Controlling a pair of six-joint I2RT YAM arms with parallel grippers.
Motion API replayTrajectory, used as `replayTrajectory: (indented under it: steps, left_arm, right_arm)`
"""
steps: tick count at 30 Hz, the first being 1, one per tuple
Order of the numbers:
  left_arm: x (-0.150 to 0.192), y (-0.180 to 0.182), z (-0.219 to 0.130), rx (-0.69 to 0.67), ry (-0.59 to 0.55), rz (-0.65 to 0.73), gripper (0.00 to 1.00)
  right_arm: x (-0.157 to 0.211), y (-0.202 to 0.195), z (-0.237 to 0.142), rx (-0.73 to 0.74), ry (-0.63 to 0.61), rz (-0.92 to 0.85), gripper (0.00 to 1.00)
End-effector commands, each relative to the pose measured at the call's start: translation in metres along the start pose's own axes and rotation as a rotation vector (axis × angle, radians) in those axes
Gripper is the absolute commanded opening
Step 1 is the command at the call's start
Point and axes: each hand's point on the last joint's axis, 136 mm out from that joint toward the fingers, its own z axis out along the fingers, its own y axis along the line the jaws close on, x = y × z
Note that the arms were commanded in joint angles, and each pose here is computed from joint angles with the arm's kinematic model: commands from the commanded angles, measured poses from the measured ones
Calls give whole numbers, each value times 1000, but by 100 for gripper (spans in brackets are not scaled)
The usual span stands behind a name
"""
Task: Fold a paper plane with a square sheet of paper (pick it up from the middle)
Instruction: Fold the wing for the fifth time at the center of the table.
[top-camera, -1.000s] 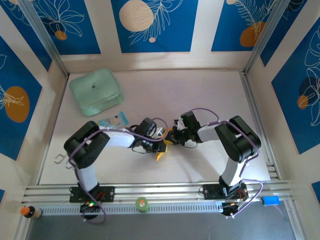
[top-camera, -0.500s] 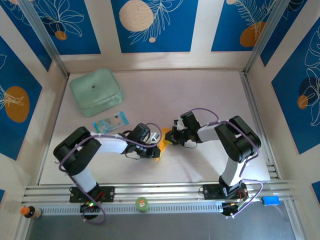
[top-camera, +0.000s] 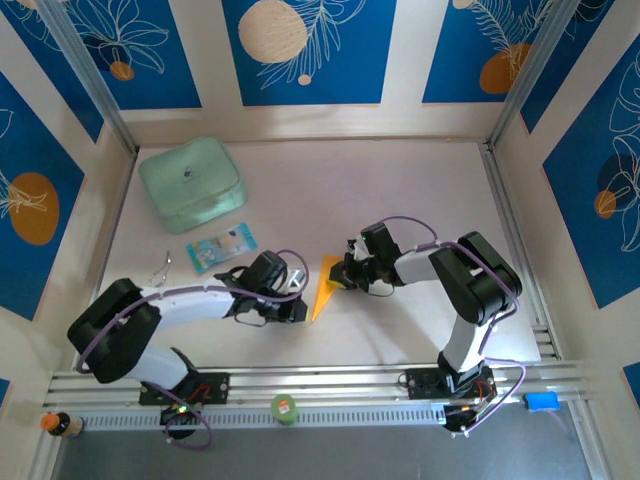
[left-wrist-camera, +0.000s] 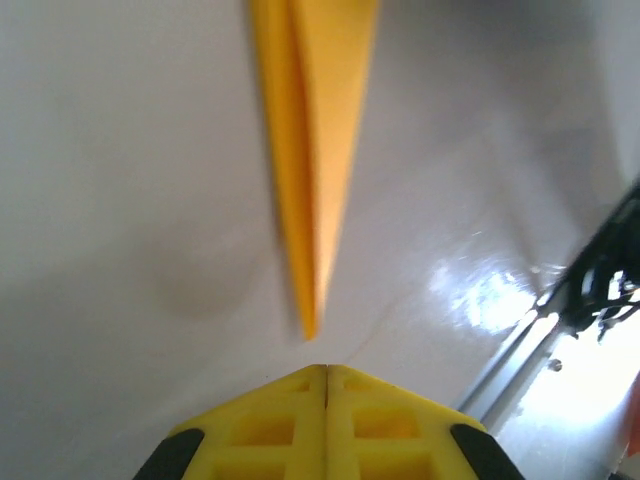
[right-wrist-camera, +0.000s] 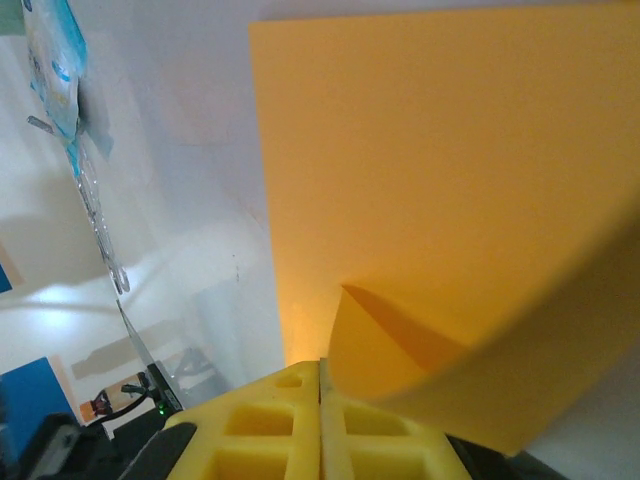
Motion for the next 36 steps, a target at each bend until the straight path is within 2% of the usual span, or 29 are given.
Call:
replayTrajectory:
  steps: [1,6,14,20,25,28,36]
  left_arm:
    - [-38,-25,-6,26,-78,65,9]
    - [-60,-30,20,44,-43,72,9]
    - [-66,-9,44,-13,-18,48,8]
    - [-75,1,47,-63,-59,68,13]
    - [-78,-5,47,-28,-76,81,18]
    - [-77,2,50,-52,-72,69,18]
    - [-44,42,57,-178,36,-16,2]
  right_arm:
    - [28,-68,4,229,37,168,8]
    - [28,-63,3,221,35,163,8]
    - [29,-61,2,213,35,159,9]
    - [30,-59,-1,212,33,157,9]
    - [29,-58,-1,207,28,154,9]
    - [30,-58,-2,207,28,156,9]
    - [26,-49,-7,184,12,140,9]
